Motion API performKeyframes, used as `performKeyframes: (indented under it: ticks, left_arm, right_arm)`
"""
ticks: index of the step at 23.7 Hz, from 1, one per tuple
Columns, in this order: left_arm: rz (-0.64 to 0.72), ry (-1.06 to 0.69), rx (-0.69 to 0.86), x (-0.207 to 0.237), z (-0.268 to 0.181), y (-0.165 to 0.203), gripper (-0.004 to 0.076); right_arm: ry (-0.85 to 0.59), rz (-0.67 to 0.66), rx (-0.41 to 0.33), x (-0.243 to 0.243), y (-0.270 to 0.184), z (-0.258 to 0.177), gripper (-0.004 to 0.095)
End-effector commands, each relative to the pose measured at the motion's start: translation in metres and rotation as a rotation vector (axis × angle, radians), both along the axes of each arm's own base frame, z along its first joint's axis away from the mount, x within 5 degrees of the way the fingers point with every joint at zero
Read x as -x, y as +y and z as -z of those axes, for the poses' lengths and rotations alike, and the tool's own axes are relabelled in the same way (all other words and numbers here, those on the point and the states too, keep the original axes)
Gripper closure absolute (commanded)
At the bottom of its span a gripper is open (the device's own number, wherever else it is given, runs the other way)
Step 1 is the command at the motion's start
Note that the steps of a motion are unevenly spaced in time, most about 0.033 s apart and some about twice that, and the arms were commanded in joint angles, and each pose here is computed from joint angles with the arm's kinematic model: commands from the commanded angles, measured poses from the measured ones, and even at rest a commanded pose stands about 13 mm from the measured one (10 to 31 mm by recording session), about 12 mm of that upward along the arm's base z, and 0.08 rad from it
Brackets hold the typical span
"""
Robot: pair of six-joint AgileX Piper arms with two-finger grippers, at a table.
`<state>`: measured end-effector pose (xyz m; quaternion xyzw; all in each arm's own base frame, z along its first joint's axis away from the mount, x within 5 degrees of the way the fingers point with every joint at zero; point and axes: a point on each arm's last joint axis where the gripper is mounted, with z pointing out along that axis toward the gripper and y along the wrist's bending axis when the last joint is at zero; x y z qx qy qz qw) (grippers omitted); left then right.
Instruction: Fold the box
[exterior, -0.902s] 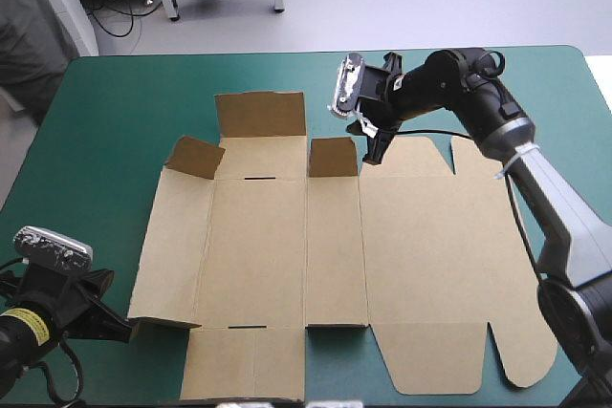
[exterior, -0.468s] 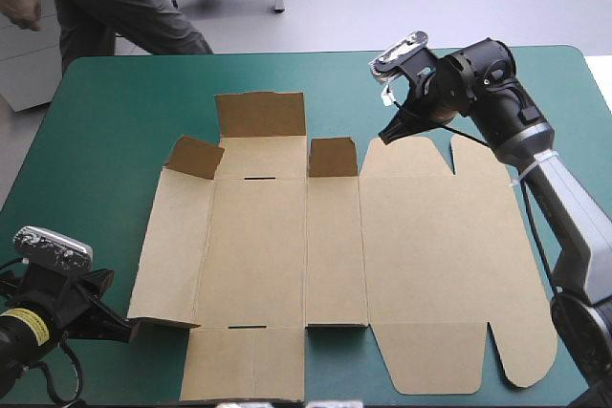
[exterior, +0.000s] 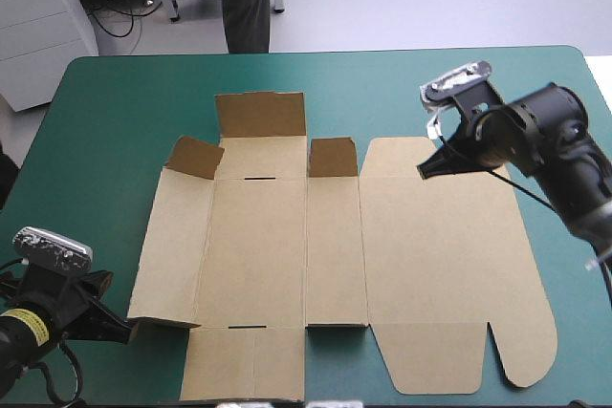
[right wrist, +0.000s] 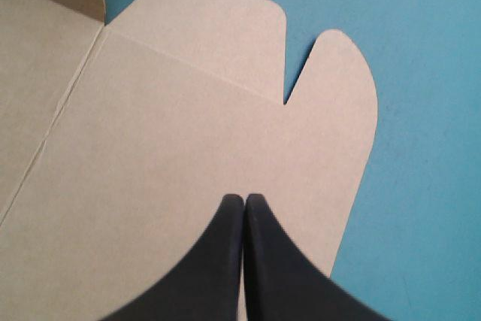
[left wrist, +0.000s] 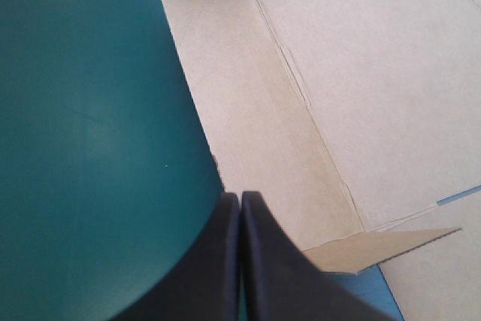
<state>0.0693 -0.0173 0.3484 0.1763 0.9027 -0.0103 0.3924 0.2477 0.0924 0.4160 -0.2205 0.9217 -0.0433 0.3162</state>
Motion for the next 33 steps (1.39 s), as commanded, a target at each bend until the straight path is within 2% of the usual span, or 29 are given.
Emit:
performKeyframes:
  ticks: [1, 10, 13, 20, 26, 33]
  left_arm:
    - [0.005, -0.071, 0.023, -0.003, -0.012, -0.001, 0.0756]
    - [0.004, -0.070, 0.022, -0.003, -0.012, -0.001, 0.0756]
    - [0.008, -0.062, 0.031, -0.002, -0.012, -0.002, 0.0756]
    - [-0.017, -0.033, 0.045, -0.016, -0.019, -0.009, 0.0745]
    - [-0.003, 0.009, -0.005, -0.053, -0.035, -0.031, 0.0731]
    - [0.137, 0.062, -0.001, -0.076, -0.036, -0.057, 0.0731]
  right_arm:
    - [-0.104, -0.003, -0.043, 0.037, -0.018, -0.011, 0.0926]
    - [-0.141, 0.039, -0.192, 0.127, -0.051, 0.011, 0.0926]
    - [-0.131, 0.039, -0.218, 0.148, -0.059, 0.025, 0.0926]
    - [-0.078, 0.052, -0.205, 0.160, -0.064, 0.062, 0.0926]
    - [-0.084, 0.062, -0.218, 0.158, -0.063, 0.064, 0.0926]
    - [-0.087, 0.063, -0.221, 0.158, -0.063, 0.063, 0.0926]
